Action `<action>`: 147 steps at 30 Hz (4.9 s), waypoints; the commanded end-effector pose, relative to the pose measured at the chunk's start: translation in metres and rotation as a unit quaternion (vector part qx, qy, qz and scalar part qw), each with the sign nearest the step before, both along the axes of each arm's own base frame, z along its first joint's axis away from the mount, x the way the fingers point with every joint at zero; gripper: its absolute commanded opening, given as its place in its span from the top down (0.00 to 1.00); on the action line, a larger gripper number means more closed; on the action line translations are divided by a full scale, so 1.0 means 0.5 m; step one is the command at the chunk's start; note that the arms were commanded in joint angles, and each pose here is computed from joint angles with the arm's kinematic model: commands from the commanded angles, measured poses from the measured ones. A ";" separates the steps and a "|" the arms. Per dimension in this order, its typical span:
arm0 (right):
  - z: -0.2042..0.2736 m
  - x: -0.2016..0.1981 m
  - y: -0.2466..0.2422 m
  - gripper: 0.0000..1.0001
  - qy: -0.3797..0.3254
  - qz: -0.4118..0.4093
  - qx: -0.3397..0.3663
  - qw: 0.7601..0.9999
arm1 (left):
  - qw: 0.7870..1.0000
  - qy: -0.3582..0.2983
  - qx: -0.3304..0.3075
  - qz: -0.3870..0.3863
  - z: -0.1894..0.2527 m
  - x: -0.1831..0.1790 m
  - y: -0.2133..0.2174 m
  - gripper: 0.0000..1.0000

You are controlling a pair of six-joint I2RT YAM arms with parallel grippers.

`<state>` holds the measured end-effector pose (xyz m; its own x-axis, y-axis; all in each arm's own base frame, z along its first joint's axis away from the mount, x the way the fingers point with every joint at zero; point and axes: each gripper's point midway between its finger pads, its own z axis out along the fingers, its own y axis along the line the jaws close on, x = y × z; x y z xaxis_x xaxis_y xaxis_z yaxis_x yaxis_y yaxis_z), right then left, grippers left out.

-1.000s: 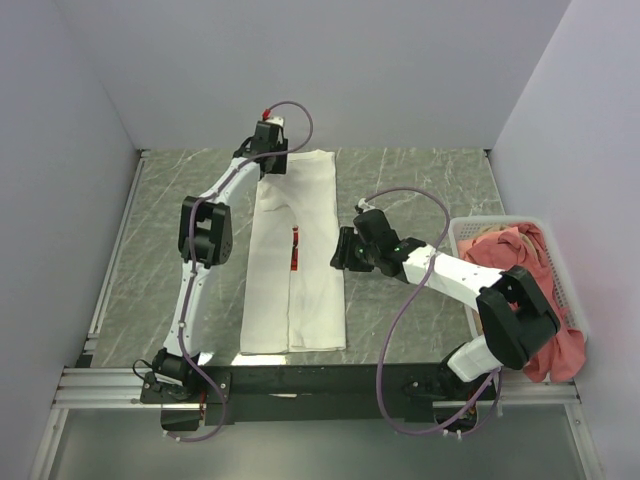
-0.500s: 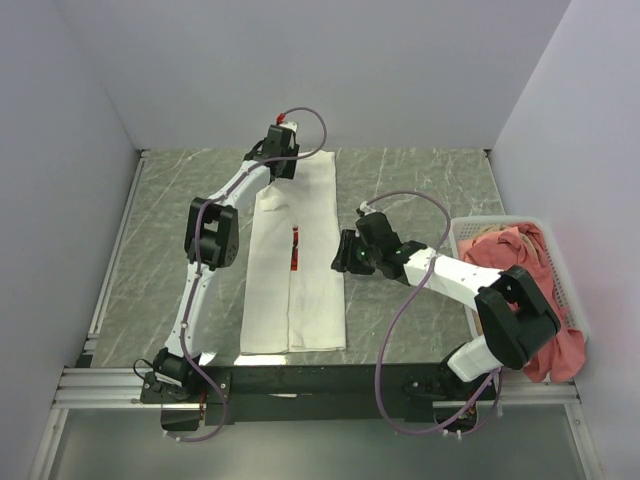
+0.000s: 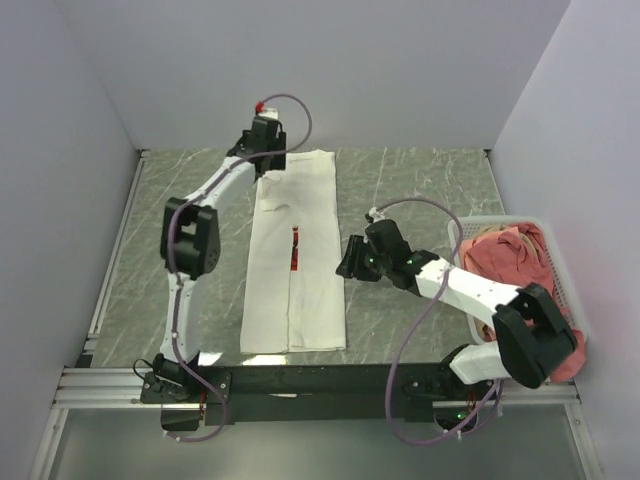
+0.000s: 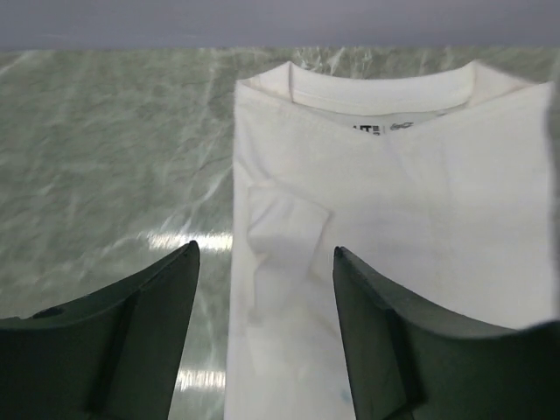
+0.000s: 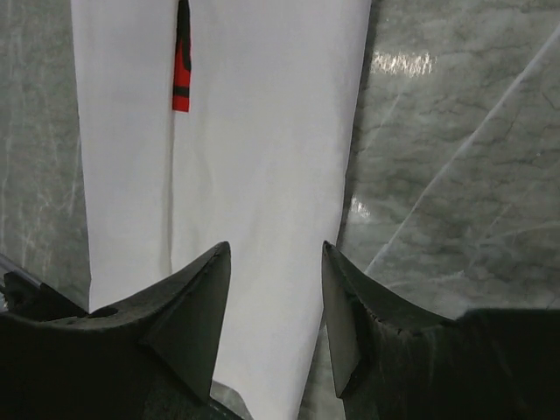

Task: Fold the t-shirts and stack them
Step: Fold the tshirt

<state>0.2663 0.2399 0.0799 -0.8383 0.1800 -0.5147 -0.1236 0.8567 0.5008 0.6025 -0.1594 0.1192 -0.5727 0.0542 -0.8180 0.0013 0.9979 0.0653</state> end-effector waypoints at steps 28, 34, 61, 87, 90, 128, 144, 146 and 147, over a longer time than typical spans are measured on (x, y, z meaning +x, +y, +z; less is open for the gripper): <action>-0.112 -0.363 0.010 0.53 0.164 0.002 0.090 0.982 | 0.881 0.189 -0.350 0.256 -0.081 -0.857 0.107 0.67; -0.126 -0.350 -0.008 0.53 0.157 -0.040 0.096 0.982 | 0.869 0.226 -0.354 0.262 -0.144 -0.900 0.100 0.73; -0.150 -0.351 0.035 0.54 0.178 0.012 0.049 0.983 | 0.873 0.316 -0.297 0.224 -0.218 -1.012 0.060 0.81; -0.040 -0.334 0.021 1.00 0.077 0.079 -0.066 0.992 | 0.910 0.236 -0.333 0.065 -0.031 -0.959 -0.094 1.00; -0.005 -0.278 0.049 1.00 0.054 0.073 -0.067 0.994 | 0.915 0.213 -0.337 0.058 -0.012 -0.900 -0.096 1.00; 0.019 0.208 0.065 1.00 0.023 -0.062 -0.081 0.995 | 0.907 0.132 -0.358 0.178 -0.041 -0.434 0.009 0.99; 0.007 0.249 0.079 0.93 0.025 -0.045 -0.054 0.997 | 0.905 0.126 -0.371 0.163 -0.047 -0.391 0.024 0.91; 0.011 0.259 0.083 0.90 0.019 -0.042 -0.046 0.998 | 0.905 0.115 -0.377 0.162 -0.036 -0.381 0.031 0.88; 0.017 0.266 0.086 0.86 0.015 -0.041 -0.043 0.998 | 0.904 0.109 -0.380 0.161 -0.029 -0.375 0.037 0.78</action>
<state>0.3734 0.2732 0.0654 -0.8747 0.1949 -0.4437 0.0121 0.9240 0.3822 0.3864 -0.1404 0.0711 -0.6508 -0.6718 -0.3539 -0.4480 0.7160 -0.5354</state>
